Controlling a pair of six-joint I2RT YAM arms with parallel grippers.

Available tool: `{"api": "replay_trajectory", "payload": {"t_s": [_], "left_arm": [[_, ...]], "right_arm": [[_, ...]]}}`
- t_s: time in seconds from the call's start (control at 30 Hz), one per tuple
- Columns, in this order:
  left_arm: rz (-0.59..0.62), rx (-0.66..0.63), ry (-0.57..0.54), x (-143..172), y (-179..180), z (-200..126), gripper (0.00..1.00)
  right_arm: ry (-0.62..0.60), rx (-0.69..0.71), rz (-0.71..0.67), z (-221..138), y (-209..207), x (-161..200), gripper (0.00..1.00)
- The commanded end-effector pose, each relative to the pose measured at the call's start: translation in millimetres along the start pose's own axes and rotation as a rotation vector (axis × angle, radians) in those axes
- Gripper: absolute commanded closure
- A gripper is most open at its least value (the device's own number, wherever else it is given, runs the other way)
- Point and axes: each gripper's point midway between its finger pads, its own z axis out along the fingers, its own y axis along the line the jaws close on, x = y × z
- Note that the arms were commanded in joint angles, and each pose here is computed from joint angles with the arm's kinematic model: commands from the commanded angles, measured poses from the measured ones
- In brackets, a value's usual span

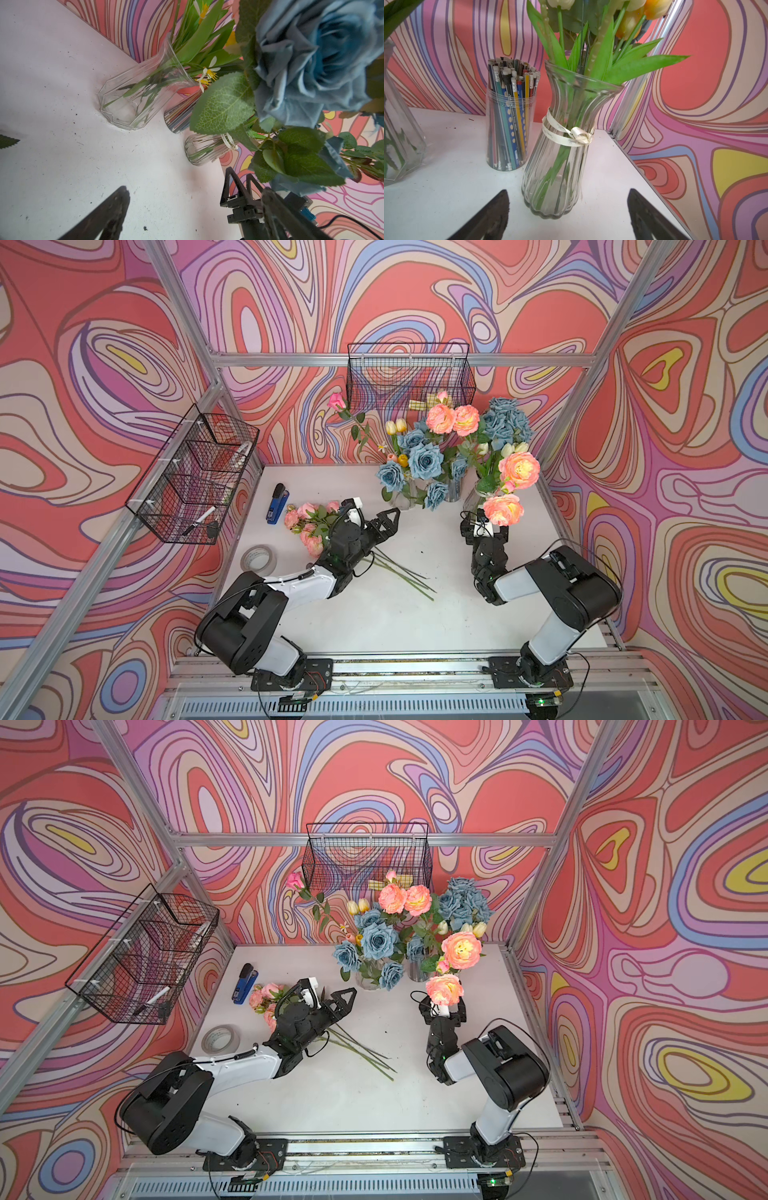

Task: Pick out pink flowers from the vase
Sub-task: Pick up the flower from the vase.

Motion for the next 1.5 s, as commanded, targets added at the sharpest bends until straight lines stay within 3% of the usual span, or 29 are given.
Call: {"api": "replay_trajectory", "payload": {"t_s": [0.0, 0.3, 0.6, 1.47], "left_arm": [[0.019, 0.046, -0.05, -13, -12, -6, 0.0], [0.02, 0.041, -0.052, -13, -9, -7, 0.0], [0.025, 0.036, -0.057, -15, -7, -9, 0.0], [0.017, 0.038, -0.047, -15, -8, -8, 0.0]], "right_arm": [[-0.096, 0.059, 0.035, 8, -8, -30, 0.1], [-0.1, 0.11, -0.005, 25, -6, -36, 0.11], [-0.11, 0.232, 0.01, 42, -36, -50, 0.17], [-0.238, 0.15, 0.085, 57, -26, -91, 0.37]]}}
